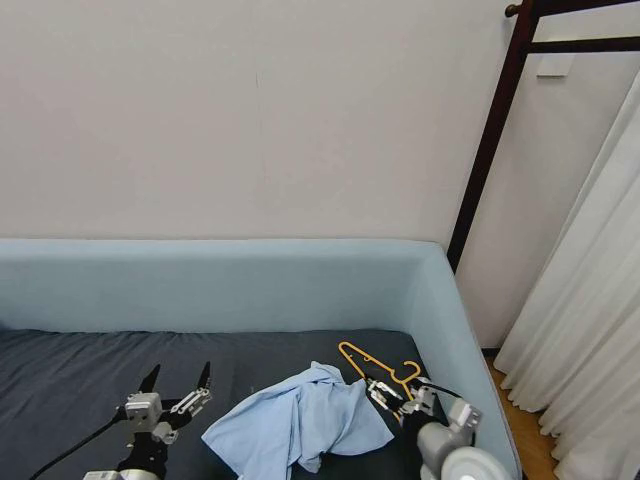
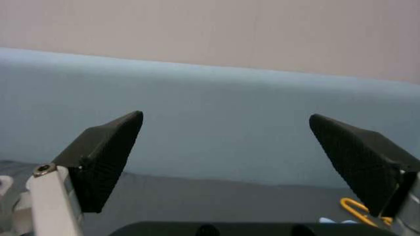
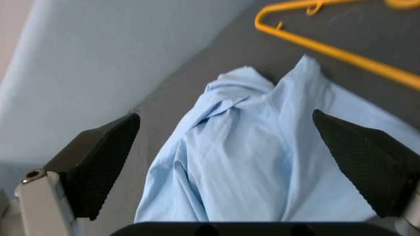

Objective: Pick up the clothes from the sofa and hang them on the clothes hanger.

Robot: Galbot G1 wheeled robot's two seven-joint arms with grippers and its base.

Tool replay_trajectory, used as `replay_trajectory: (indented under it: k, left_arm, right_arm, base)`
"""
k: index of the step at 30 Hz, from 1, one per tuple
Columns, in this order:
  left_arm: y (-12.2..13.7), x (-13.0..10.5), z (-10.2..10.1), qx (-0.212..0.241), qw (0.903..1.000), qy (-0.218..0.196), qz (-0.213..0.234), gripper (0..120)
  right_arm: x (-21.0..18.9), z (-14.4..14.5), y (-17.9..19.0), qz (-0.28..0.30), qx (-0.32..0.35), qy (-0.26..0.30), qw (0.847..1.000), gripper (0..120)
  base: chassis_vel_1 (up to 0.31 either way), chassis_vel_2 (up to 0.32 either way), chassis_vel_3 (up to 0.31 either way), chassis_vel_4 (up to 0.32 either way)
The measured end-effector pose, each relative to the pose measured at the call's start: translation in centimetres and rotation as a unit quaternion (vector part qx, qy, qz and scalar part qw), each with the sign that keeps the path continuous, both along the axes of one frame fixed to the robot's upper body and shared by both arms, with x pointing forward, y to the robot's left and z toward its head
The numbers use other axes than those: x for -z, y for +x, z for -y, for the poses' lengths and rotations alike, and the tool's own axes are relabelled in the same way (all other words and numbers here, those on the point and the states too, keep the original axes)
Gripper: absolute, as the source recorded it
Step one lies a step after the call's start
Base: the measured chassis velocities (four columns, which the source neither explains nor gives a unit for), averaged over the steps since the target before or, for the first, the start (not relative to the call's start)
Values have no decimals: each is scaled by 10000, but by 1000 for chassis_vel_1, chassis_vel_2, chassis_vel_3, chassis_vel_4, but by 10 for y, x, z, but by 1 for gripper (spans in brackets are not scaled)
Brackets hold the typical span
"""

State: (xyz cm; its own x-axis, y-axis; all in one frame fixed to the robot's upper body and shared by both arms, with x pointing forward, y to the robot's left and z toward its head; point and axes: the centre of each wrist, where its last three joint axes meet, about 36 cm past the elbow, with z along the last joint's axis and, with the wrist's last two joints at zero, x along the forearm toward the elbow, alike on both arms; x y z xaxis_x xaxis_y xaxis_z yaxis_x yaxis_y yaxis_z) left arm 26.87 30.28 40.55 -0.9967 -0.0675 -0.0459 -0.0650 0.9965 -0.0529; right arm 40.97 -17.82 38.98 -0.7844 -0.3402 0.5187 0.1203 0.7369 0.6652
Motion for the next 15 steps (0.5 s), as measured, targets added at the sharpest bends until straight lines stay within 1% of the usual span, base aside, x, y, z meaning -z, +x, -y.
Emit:
replay_trajectory:
  k: [3, 5, 7, 9, 10, 13, 15]
  left_arm:
    - [-4, 1, -8, -99, 9999, 65, -32, 100]
    - [-4, 1, -8, -108, 9999, 67, -33, 100]
    - [-5, -2, -8, -118, 9999, 68, 0, 100]
    - [-6, -3, -8, -128, 9999, 71, 21, 100]
    - [-6, -3, -8, -128, 9999, 71, 21, 100]
    - [-7, -3, -7, -148, 9999, 78, 38, 100]
    - [-8, -3, -7, -154, 9998, 80, 42, 100]
  right_arm:
    - [20, -16, 29, -351, 126, 152, 9992, 100]
    - [25, -17, 34, -427, 151, 133, 9989, 100]
    - [42, -20, 44, -609, 221, 5, 9979, 100]
    - [57, -18, 51, -741, 300, -108, 9967, 100]
    - [57, -18, 51, -741, 300, -108, 9967, 100]
    - [80, -12, 59, -922, 406, -221, 9947, 100]
    - [84, -11, 61, -950, 426, -235, 9943, 100]
  base:
    - [0, 0, 0, 0]
    - [0, 0, 0, 0]
    - [0, 0, 0, 0]
    - [0, 0, 0, 0]
    - [0, 0, 0, 0]
    - [0, 0, 0, 0]
    - [0, 0, 0, 0]
